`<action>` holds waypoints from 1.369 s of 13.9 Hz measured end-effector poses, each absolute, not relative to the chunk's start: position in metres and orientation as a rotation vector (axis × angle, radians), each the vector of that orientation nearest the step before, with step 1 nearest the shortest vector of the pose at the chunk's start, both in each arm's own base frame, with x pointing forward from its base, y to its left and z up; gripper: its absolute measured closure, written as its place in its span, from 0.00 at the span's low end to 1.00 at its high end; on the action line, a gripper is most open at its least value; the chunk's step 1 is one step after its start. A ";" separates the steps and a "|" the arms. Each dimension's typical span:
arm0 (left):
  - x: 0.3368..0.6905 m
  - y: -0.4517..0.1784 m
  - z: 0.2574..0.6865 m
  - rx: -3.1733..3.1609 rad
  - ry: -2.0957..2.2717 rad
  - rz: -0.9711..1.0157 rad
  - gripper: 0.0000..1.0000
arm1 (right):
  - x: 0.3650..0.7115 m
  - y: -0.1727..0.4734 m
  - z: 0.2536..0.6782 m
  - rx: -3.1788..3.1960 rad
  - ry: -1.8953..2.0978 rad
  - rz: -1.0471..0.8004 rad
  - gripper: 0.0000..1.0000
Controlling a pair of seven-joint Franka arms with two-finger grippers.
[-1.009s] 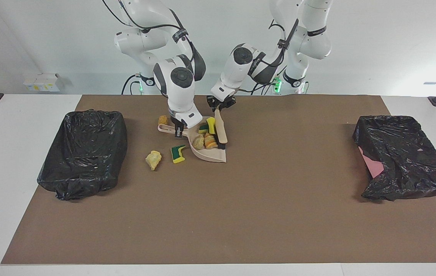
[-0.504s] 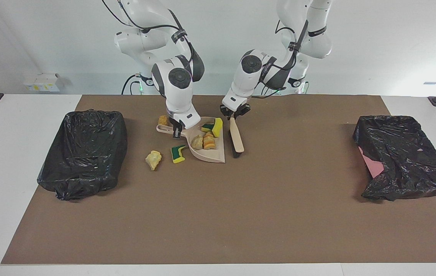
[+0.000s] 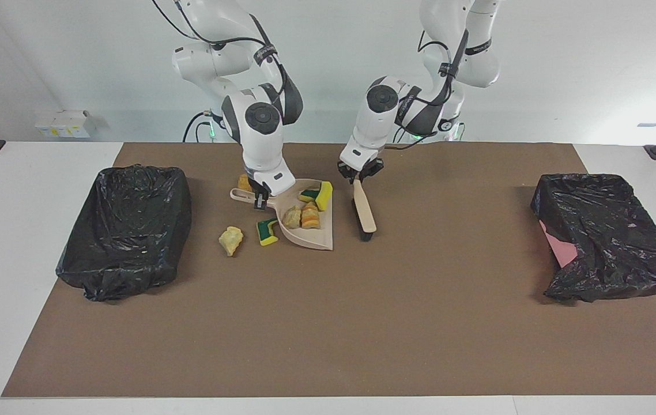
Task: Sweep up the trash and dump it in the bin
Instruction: 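Carry the loaded dustpan with the right gripper to the trash bag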
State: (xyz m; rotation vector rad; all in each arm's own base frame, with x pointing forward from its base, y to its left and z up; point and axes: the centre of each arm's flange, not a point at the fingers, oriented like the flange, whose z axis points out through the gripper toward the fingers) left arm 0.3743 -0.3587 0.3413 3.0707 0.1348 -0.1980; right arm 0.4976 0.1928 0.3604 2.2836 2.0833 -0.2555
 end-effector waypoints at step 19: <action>0.265 -0.351 0.337 3.203 0.132 -0.108 0.62 | 0.494 -0.181 0.505 2.293 2.047 -0.005 0.69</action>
